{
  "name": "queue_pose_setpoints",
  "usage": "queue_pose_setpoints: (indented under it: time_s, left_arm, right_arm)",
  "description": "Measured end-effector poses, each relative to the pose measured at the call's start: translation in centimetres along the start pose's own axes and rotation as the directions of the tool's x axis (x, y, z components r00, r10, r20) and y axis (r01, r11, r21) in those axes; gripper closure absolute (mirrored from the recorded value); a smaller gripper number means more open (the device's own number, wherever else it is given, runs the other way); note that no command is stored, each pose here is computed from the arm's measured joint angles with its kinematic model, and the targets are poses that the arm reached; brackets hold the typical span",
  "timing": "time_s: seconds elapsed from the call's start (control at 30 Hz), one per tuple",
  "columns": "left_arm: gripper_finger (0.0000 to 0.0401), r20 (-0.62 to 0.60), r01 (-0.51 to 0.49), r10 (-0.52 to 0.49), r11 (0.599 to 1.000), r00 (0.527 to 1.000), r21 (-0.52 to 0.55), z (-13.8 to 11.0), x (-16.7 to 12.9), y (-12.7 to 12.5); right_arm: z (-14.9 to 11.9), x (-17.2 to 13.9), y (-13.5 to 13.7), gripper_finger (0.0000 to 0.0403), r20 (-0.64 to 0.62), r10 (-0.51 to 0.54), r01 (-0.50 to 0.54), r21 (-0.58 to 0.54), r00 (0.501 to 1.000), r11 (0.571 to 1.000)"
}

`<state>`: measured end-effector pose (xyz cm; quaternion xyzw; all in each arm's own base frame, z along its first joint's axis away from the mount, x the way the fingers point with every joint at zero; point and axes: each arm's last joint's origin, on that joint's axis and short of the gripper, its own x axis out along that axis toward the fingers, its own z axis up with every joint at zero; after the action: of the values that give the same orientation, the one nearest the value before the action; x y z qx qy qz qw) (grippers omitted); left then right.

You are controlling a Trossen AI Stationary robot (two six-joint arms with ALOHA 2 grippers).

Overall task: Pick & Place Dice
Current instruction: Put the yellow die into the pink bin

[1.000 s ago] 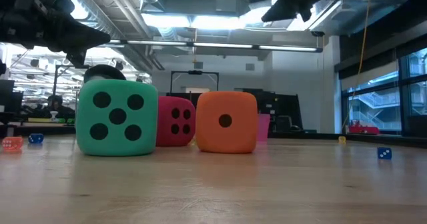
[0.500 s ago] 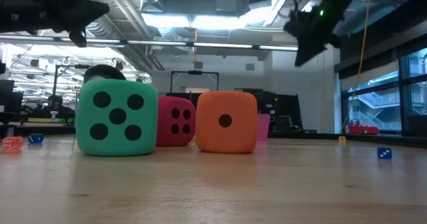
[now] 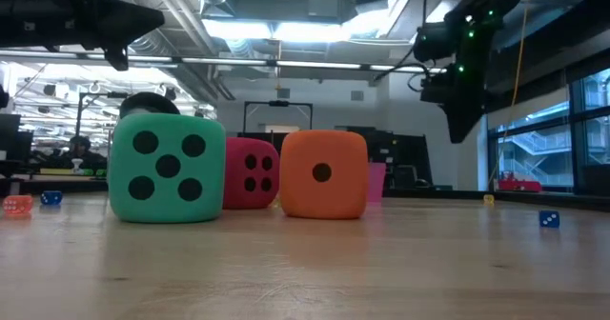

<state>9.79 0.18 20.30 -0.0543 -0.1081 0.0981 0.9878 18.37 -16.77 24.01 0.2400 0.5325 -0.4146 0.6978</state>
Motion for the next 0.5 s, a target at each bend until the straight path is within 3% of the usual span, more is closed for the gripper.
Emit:
queue_pose_setpoints:
  time_s: [0.3, 0.5]
  left_arm:
    - [0.0341, -0.036, -0.004, 0.008, 0.993, 0.999, 0.120, -0.4, 0.3, 0.0]
    - [0.0330, -0.045, -0.005, 0.009, 0.996, 0.999, 0.087, -0.5, 0.3, 0.0]
  right_arm:
    - [-0.3, 0.4, -2.6, 0.0179, -0.082, -0.070, 0.077, 0.087, 0.994, 0.993]
    - [0.1, 0.9, -3.9, 0.0138, -0.081, -0.096, 0.109, 0.165, 0.992, 0.980]
